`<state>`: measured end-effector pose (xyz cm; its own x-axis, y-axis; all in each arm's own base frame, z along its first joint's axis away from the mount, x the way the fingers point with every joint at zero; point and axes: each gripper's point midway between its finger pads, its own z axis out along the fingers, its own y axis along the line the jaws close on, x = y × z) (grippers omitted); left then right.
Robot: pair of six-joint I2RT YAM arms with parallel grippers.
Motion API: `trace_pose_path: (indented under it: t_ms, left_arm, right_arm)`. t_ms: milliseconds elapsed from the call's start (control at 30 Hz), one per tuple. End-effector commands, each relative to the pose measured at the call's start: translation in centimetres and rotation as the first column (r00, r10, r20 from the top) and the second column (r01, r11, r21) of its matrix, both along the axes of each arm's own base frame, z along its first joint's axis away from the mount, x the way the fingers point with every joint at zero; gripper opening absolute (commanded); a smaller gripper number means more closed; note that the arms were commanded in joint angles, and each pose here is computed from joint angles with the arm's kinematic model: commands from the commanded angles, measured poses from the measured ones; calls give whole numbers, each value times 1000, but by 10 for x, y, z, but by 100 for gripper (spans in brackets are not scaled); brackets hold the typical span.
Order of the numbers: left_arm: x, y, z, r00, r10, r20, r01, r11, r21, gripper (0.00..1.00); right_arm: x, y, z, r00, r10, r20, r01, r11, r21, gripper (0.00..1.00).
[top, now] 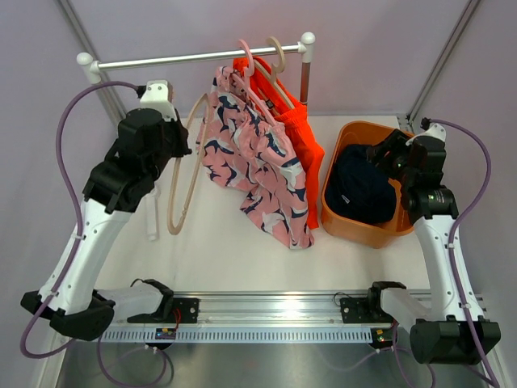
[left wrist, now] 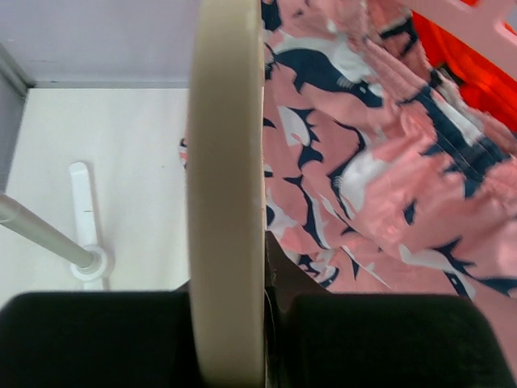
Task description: Remove the shorts from the hanger
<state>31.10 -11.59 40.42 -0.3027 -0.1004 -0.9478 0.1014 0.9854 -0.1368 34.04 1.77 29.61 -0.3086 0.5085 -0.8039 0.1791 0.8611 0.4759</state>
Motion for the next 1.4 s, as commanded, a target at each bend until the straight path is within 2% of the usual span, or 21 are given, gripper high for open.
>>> trace_pose_path:
  t_ms: [0, 67, 200, 300, 500, 800, 1033, 1367]
  left_arm:
    - [15, 14, 33, 997, 42, 65, -42, 999, 0, 0]
    - [31, 17, 31, 997, 53, 48, -53, 999, 3, 0]
    - [50, 23, 56, 991, 80, 108, -79, 997, -6, 0]
    - [65, 27, 58, 987, 111, 113, -114, 993, 16, 0]
    - [81, 37, 80, 970, 161, 184, -168, 985, 26, 0]
    - [110, 60, 90, 946, 247, 208, -259, 966, 29, 0]
    - [129, 90, 77, 932, 316, 179, -328, 944, 36, 0]
    - [140, 93, 38, 956, 287, 67, -292, 954, 74, 0]
  right_arm:
    - [-1, 11, 35, 994, 52, 95, -52, 999, -4, 66]
    - [-2, 13, 39, 992, 62, 106, -62, 998, 0, 66]
    - [-3, 16, 47, 989, 77, 128, -78, 997, 3, 66]
    - [-2, 18, 50, 987, 87, 134, -89, 996, 9, 66]
    - [-2, 21, 59, 983, 102, 154, -105, 994, 13, 66]
    - [-3, 34, 66, 975, 147, 165, -151, 988, 13, 66]
    - [0, 36, 65, 974, 161, 158, -165, 986, 9, 66]
    - [0, 41, 62, 973, 177, 147, -182, 983, 16, 65]
